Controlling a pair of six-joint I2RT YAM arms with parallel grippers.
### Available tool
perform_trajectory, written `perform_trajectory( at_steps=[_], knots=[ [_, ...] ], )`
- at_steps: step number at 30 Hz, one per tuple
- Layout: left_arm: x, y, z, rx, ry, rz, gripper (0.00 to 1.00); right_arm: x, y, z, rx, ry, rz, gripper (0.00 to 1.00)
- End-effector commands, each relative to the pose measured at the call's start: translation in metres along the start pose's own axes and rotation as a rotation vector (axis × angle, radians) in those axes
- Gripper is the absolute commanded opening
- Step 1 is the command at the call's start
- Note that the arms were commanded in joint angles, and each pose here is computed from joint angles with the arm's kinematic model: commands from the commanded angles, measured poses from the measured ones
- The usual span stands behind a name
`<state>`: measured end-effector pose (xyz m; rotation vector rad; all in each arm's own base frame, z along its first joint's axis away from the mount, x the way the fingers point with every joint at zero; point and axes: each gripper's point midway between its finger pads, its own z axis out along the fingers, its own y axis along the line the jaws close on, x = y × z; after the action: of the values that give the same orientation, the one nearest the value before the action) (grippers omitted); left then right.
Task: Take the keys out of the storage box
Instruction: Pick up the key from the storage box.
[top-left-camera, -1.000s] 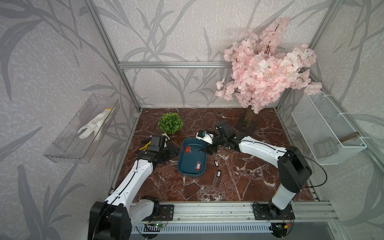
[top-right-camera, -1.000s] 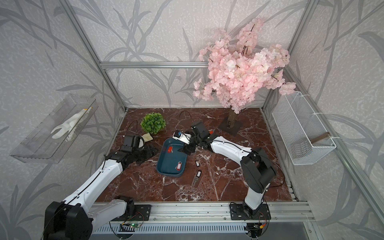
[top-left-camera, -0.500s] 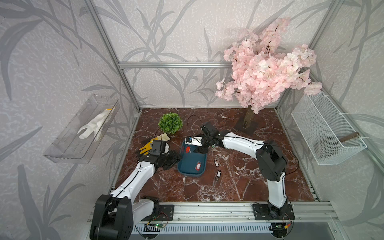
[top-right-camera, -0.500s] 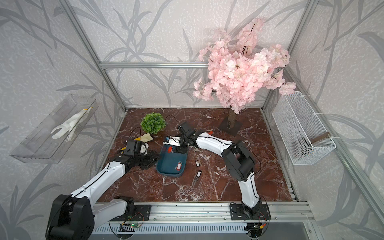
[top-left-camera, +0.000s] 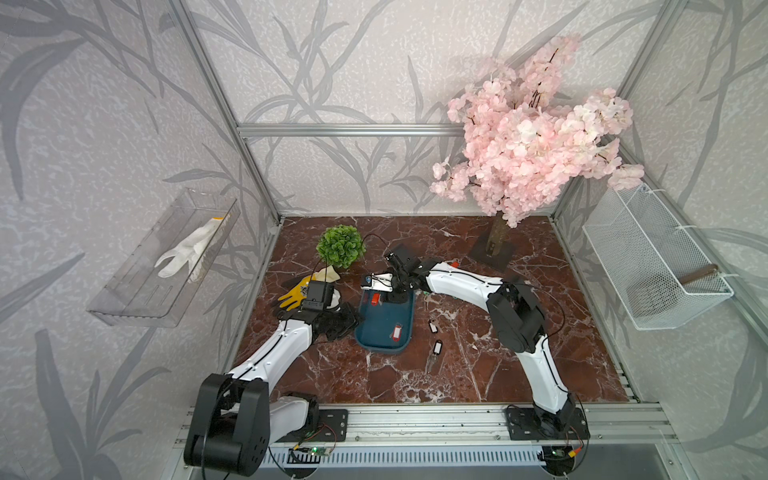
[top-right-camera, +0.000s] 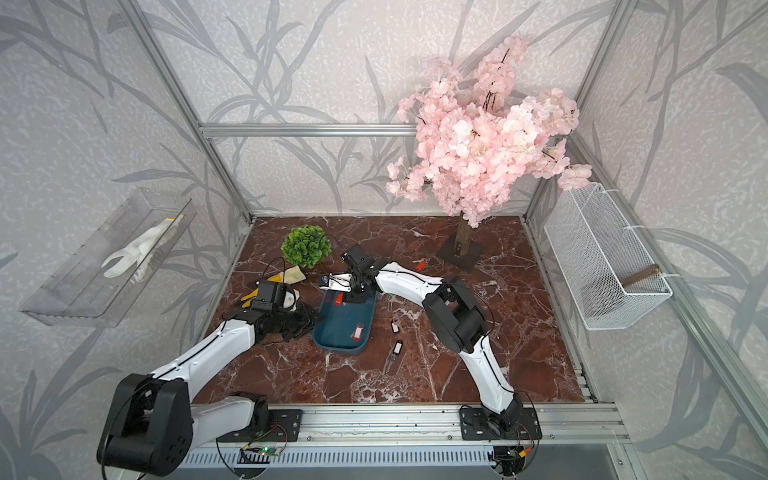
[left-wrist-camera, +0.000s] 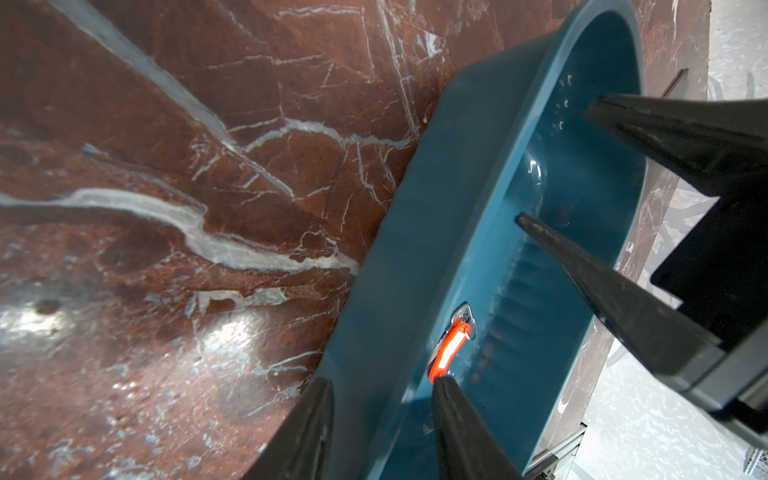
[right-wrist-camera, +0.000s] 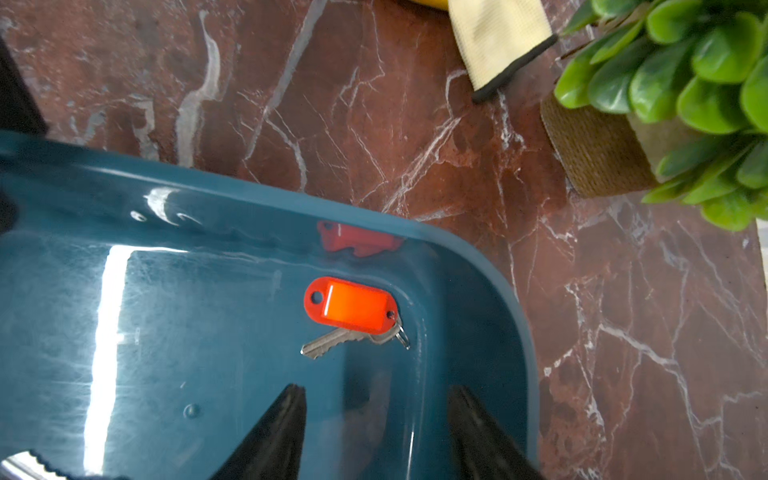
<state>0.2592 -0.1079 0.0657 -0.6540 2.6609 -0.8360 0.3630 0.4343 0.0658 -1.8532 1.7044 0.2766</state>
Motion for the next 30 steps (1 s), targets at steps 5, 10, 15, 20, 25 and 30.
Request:
perform_trajectory(
  at_steps=[5,10,15,20,25,30],
  knots=[
    [0.002,0.009,0.003,-0.025,0.003,0.008,0.43,-0.002,0.004,0.014,-0.002,0.023,-0.017,0.53],
    [0.003,0.01,0.004,-0.028,0.004,0.013,0.43,-0.004,0.0,0.023,0.025,0.025,-0.025,0.49],
    [0.004,0.013,0.005,-0.034,0.01,0.017,0.43,-0.004,-0.003,0.028,0.041,0.036,-0.023,0.46],
    [0.005,0.013,0.005,-0.036,0.011,0.023,0.42,-0.004,-0.002,0.032,0.029,0.041,-0.018,0.44],
    [0.005,0.014,0.005,-0.04,0.011,0.023,0.42,0.001,0.0,0.038,0.008,0.063,-0.017,0.38],
    [0.005,0.015,0.005,-0.043,0.009,0.024,0.42,0.006,0.005,0.042,-0.025,0.095,-0.025,0.31]
  ],
)
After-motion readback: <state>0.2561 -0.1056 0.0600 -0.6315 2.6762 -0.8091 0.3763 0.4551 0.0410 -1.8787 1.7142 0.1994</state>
